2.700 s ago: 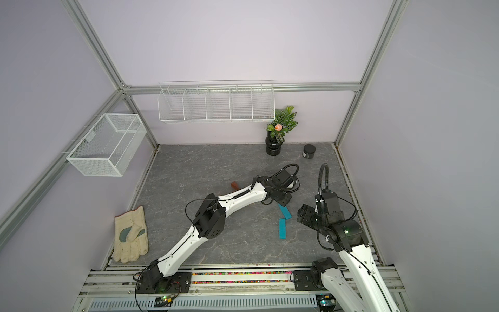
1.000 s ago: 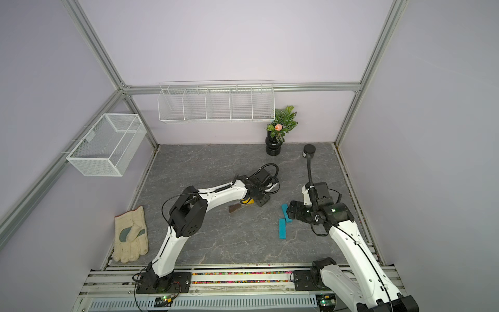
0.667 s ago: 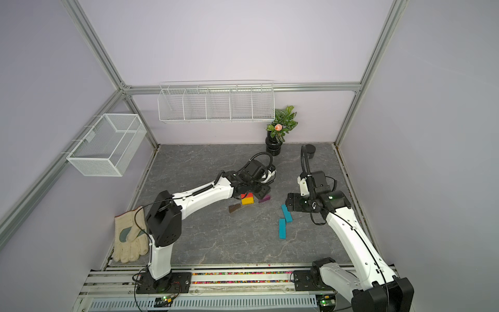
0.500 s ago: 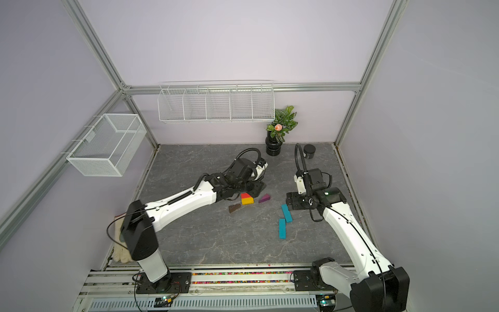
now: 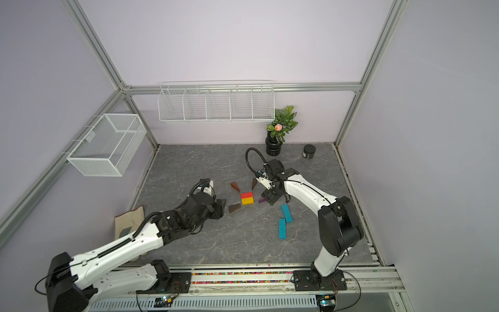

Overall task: Assemble a small pinwheel with building blocks
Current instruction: Assemble the building block at the center of the board.

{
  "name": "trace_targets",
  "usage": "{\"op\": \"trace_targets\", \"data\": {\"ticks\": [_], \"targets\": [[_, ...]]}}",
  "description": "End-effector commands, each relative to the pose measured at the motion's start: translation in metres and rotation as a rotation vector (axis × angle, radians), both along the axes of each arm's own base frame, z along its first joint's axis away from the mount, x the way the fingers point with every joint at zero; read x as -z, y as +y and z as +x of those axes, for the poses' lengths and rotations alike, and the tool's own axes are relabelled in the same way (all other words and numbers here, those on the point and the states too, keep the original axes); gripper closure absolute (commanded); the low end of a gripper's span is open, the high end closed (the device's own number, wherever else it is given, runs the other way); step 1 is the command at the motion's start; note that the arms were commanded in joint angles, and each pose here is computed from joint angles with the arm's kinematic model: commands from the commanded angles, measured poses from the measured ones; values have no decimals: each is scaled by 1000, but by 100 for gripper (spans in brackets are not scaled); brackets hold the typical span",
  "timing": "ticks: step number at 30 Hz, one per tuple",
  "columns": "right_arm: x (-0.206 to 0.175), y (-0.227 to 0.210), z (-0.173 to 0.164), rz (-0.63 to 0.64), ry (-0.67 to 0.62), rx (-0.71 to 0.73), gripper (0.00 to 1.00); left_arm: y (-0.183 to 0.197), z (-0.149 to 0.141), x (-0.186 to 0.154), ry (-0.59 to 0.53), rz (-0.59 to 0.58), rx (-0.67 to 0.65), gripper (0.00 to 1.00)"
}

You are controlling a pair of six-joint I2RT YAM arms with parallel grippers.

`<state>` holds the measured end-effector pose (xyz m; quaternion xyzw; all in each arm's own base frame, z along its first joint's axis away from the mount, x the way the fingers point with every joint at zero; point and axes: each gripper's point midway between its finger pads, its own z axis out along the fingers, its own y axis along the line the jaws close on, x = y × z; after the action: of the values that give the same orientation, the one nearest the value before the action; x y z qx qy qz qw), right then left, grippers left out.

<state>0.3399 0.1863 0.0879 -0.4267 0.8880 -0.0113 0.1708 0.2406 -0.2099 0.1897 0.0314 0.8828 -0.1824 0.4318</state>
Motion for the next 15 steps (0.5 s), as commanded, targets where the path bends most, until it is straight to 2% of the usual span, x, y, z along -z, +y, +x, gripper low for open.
{"op": "trace_targets", "data": {"ticks": [1, 8, 15], "targets": [[4, 17, 6, -23, -30, -138, 24, 33, -3, -2, -26, -95, -159, 35], [39, 26, 16, -112, 26, -209, 28, 74, -20, -8, -89, -203, -253, 34], [61, 29, 22, -141, 70, -207, 36, 85, -25, -7, -106, -212, -269, 33]]}}
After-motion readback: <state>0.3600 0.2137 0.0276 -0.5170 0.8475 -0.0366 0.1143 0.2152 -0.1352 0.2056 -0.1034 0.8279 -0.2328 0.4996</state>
